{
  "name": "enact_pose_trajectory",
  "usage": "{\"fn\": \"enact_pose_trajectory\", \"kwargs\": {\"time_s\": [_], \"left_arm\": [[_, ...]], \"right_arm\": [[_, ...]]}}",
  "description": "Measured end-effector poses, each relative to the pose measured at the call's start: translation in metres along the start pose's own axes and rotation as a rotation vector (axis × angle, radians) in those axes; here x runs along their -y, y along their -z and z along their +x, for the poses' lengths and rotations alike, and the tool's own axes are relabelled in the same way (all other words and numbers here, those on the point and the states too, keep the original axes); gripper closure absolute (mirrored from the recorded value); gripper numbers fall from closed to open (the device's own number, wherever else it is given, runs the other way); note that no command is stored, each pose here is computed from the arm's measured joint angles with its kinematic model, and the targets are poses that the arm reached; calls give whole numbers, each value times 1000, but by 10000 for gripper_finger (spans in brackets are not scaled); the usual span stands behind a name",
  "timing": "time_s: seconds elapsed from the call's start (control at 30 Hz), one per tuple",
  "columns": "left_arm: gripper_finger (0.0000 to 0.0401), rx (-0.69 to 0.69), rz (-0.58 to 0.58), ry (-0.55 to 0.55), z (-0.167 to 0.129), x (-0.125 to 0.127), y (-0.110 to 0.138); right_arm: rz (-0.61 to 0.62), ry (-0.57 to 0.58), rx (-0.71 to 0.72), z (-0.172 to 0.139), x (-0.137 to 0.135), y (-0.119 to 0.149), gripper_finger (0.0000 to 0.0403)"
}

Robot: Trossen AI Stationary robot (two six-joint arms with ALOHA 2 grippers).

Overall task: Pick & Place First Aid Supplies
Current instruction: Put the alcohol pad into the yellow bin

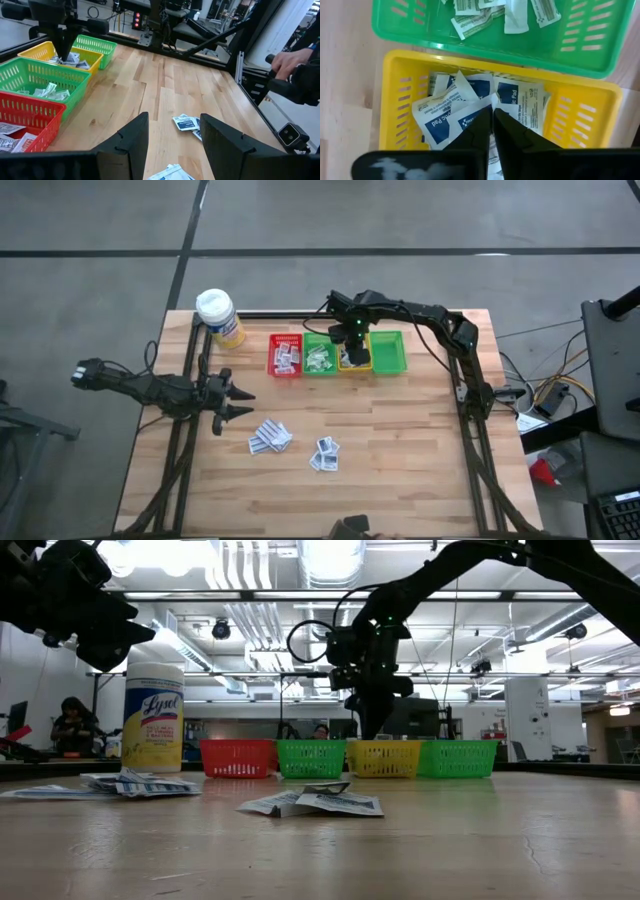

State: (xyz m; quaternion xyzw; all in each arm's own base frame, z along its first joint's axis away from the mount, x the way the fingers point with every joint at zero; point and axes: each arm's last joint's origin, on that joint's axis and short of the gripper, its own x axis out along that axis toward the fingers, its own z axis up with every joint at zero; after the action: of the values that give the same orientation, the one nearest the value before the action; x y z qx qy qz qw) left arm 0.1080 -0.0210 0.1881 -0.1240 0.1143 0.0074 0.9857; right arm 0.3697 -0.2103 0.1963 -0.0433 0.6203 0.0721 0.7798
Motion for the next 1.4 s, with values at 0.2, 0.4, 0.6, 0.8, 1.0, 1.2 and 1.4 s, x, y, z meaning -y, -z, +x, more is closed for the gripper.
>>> {"fn": "enact_pose_trajectory", "kwargs": {"time_s": [0.2, 0.4, 0.6, 0.8, 1.0, 1.2, 1.4], "left_arm": [[229, 0, 0, 0, 0, 0, 0], [229, 0, -1, 0, 0, 0, 0], [229, 0, -1, 0, 0, 0, 0], [229, 0, -1, 0, 0, 0, 0], [229, 0, -1, 0, 0, 0, 0], [229, 0, 3, 0, 0, 0, 0], [229, 0, 3, -1, 0, 0, 0]], "right_arm": [[5, 9, 8, 0, 2, 0, 320], [15, 56, -16, -6, 3, -1, 264], [44, 87, 2, -31, 1, -5, 247], [59, 99, 20, -38, 1, -6, 260], [80, 59, -37, -20, -3, 3, 322], [78, 62, -32, -3, -4, 8, 389], [105, 56, -40, 17, -7, 17, 394]]}}
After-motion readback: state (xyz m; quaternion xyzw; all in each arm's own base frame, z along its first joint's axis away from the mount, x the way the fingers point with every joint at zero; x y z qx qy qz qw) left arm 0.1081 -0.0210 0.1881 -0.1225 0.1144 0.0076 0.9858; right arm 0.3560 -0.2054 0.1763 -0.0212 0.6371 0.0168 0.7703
